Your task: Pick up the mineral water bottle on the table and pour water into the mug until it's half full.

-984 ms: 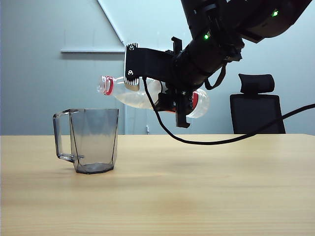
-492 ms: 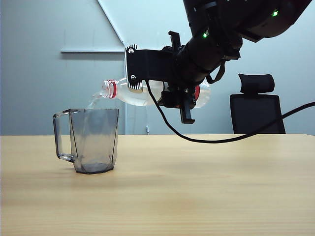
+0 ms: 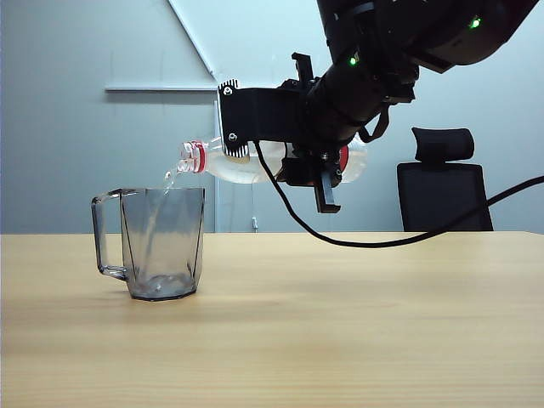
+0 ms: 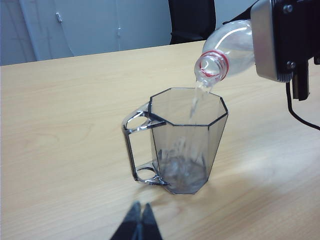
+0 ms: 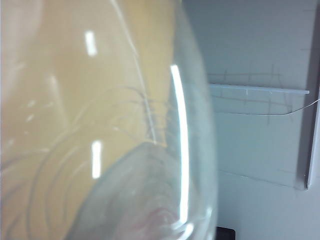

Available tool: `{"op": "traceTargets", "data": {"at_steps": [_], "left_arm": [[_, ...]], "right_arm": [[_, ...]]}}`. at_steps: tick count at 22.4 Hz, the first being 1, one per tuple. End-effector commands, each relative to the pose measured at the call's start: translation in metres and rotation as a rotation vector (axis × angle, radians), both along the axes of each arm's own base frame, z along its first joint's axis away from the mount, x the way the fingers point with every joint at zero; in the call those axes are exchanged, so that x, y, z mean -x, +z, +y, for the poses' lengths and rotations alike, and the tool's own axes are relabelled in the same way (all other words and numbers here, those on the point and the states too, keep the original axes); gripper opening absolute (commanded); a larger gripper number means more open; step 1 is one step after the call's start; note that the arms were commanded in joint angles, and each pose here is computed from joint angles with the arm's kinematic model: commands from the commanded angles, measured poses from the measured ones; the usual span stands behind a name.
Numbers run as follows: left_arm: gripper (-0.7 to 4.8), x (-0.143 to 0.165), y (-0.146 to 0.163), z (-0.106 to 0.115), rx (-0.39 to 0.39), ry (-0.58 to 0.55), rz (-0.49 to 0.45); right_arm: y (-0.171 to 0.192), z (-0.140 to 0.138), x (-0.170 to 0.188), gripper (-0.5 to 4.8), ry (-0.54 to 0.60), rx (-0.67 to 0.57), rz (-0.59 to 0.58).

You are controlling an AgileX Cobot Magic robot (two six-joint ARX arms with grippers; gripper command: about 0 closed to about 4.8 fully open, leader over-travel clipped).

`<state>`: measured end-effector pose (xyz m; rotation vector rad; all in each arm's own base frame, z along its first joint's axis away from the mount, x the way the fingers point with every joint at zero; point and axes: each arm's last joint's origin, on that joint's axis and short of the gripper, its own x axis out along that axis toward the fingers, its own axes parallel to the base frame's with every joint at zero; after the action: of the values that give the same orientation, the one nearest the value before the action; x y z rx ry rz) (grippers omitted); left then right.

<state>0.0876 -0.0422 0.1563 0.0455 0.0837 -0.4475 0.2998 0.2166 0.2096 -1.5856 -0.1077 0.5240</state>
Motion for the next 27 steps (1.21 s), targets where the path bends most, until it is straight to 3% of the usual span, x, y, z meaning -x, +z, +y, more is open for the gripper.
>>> {"op": "traceTargets", "data": {"at_steps": [1, 27], "left_arm": [[-0.02, 0.0, 0.0016, 0.0, 0.007, -0.002, -0.007], [-0.02, 0.0, 0.0016, 0.0, 0.007, -0.002, -0.007]], "right_arm": [[0.0123, 0.0011, -0.0009, 2.2, -0.001, -0.045, -0.062], [0.0122, 0.0006, -0.001, 2.2, -0.015, -0.025, -0.072]]}}
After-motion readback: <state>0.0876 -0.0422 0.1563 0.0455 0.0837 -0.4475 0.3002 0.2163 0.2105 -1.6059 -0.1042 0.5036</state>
